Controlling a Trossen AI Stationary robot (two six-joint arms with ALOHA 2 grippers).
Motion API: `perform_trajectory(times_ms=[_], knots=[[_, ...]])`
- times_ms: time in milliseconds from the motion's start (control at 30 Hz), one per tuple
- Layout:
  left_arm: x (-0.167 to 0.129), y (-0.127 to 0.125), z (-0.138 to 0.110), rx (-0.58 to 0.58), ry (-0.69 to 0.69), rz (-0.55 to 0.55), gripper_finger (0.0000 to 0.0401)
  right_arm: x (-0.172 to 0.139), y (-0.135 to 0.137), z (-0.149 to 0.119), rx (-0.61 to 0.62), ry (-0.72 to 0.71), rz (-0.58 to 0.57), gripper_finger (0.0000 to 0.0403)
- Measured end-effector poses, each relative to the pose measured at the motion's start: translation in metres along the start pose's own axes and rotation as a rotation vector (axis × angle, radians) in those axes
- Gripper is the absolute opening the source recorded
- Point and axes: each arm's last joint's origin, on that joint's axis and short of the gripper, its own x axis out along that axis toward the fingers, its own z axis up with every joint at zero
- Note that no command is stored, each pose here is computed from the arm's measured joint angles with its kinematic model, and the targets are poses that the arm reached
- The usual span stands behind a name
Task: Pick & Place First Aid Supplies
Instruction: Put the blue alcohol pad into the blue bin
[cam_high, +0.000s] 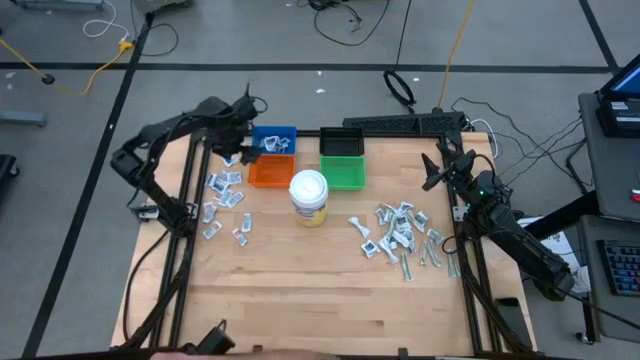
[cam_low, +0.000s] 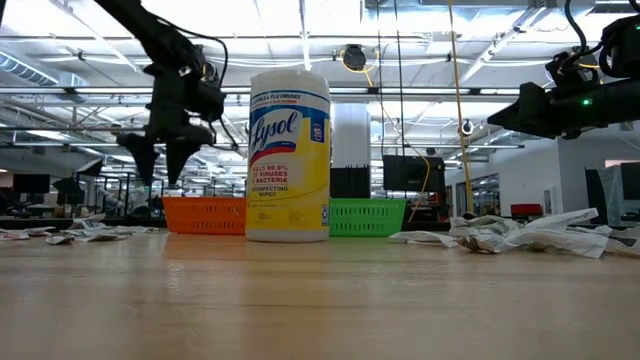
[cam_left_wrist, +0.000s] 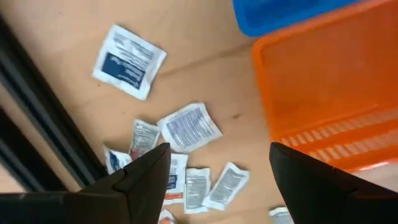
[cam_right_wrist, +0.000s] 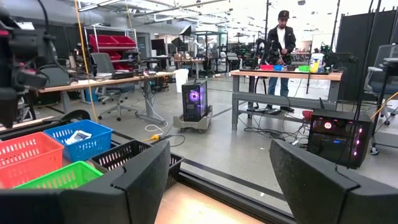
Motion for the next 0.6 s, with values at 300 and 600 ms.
perform_trajectory(times_ms=[300, 600], knots=[[0.046, 0.0, -0.013, 0.121, 0.002, 0.066, 0.0272, 0.0, 0.0, 0.0, 0.0, 0.001, 0.0, 0.027], [0.076, -0.001, -0.023, 0.186, -0.031, 0.066, 0.0268, 0.0, 0.0, 0.0, 0.0, 0.0, 0.0, 0.027]])
